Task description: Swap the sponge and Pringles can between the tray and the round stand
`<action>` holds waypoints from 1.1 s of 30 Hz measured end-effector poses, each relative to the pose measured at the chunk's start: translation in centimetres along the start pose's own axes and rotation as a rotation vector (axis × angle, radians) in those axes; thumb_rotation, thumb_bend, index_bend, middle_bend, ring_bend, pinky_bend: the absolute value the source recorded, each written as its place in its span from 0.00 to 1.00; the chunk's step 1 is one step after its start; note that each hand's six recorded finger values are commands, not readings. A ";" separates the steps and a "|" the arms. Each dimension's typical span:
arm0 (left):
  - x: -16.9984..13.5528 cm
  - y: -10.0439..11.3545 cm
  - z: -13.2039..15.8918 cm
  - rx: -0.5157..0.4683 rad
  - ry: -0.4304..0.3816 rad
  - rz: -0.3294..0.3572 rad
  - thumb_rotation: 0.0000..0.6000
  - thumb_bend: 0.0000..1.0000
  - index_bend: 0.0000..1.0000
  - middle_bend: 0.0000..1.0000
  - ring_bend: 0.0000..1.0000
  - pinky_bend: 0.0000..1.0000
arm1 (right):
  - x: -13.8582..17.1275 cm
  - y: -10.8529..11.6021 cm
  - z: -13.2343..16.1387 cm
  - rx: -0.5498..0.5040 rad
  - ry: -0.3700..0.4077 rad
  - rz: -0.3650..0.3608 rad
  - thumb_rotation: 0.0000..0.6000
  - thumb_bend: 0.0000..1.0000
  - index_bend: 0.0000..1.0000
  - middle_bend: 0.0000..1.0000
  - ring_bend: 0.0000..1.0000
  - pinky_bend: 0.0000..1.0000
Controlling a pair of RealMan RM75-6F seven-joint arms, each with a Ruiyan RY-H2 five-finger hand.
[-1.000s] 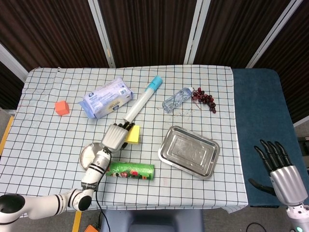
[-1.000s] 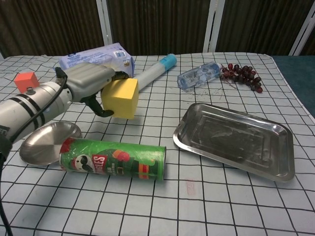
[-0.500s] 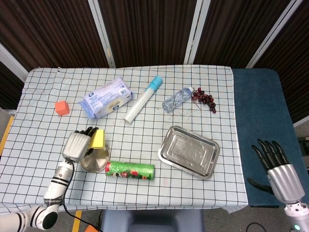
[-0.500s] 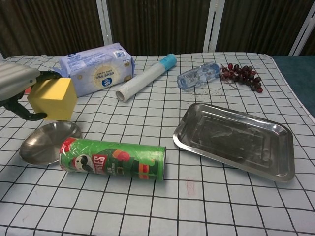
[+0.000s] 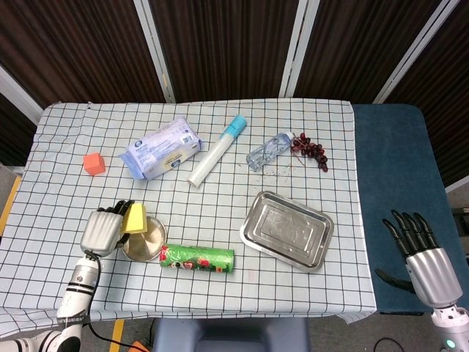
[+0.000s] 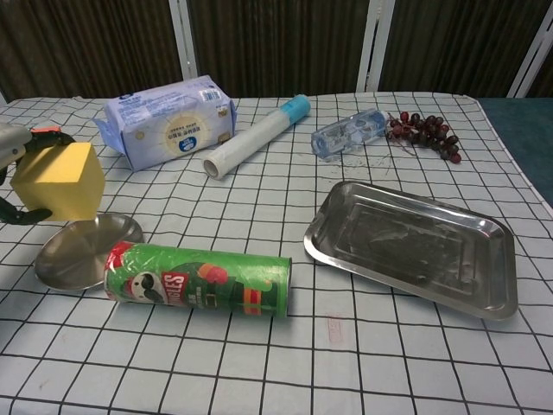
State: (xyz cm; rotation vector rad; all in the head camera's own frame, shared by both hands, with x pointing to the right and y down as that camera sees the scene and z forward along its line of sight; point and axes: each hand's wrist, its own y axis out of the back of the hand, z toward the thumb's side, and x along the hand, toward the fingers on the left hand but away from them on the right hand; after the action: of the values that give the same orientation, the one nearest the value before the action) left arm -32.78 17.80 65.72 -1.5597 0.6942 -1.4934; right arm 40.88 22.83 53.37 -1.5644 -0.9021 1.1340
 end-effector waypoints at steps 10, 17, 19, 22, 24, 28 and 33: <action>-1.6 -0.8 -0.4 -0.008 0.015 -0.052 1.00 0.35 0.36 0.37 0.36 0.42 | 0.0 -0.1 0.0 -0.002 0.000 0.002 1.00 0.02 0.00 0.00 0.00 0.01; -2.1 -1.1 -0.2 -0.029 0.012 -0.086 1.00 0.34 0.02 0.01 0.03 0.22 | -0.1 -0.1 0.0 -0.001 -0.002 0.003 1.00 0.02 0.00 0.00 0.00 0.01; -2.2 -1.1 0.0 -0.042 0.011 -0.090 1.00 0.30 0.00 0.00 0.00 0.19 | -0.1 -0.1 -0.1 -0.002 -0.003 0.002 1.00 0.02 0.00 0.00 0.00 0.01; -2.4 -0.9 0.1 -0.070 0.014 -0.094 1.00 0.26 0.00 0.00 0.00 0.16 | -0.1 -0.1 -0.1 -0.004 -0.004 0.000 1.00 0.02 0.00 0.00 0.00 0.01; -2.6 -0.8 0.0 -0.073 0.015 -0.088 1.00 0.25 0.00 0.00 0.00 0.15 | -0.1 -0.1 0.0 -0.006 -0.003 -0.001 1.00 0.02 0.00 0.00 0.00 0.01; -2.9 -0.5 -0.2 -0.078 0.017 -0.092 1.00 0.25 0.00 0.00 0.00 0.12 | 0.0 0.0 0.1 -0.009 0.000 -0.008 1.00 0.02 0.00 0.00 0.00 0.01; -3.4 0.4 -1.0 -0.077 0.032 -0.068 1.00 0.24 0.00 0.00 0.00 0.12 | 0.0 -0.1 0.0 -0.010 -0.002 -0.003 1.00 0.02 0.00 0.00 0.00 0.01</action>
State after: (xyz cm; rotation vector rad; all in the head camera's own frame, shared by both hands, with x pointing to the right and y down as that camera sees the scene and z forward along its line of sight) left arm -34.18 20.25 63.60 -1.6351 0.7309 -1.5605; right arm 40.84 22.88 53.46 -1.5699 -0.9121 1.1304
